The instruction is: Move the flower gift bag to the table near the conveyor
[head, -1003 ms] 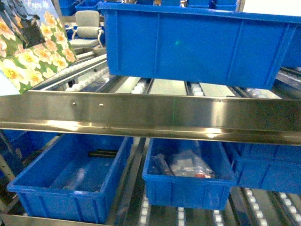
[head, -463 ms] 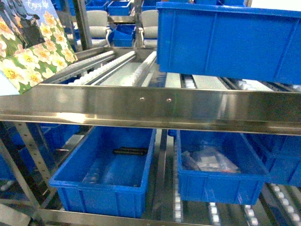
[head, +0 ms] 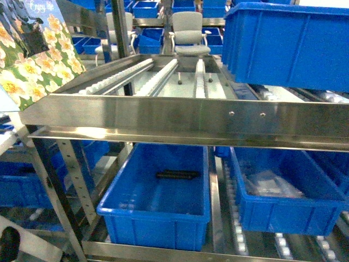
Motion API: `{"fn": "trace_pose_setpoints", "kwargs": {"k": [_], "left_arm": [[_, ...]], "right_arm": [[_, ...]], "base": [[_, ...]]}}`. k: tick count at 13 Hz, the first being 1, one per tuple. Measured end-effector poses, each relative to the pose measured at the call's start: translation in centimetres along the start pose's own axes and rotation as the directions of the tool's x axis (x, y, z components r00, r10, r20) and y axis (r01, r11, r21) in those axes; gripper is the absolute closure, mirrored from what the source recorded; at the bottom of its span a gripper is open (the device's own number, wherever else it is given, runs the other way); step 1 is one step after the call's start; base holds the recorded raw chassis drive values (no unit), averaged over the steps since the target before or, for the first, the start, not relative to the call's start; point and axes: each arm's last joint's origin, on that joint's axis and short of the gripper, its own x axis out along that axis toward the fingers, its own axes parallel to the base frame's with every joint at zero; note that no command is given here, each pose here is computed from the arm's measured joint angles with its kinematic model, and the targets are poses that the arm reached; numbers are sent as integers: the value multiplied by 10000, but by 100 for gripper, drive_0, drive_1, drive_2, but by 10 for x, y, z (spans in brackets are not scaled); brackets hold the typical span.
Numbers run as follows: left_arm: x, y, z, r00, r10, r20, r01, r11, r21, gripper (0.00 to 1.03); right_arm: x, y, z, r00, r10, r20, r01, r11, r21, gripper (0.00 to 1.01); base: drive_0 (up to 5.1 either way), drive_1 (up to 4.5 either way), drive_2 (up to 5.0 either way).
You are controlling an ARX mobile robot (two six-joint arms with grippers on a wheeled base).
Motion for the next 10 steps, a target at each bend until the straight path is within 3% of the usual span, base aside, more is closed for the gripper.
{"fn": "trace_pose_setpoints", "kwargs": {"k": [10], "left_arm": [[0,0,0,10000,3,-4,-3,10000,2,101]], "right_arm": [[0,0,0,10000,0,15,0,10000,-6,99]], "base": [[-495,245,245]]}}
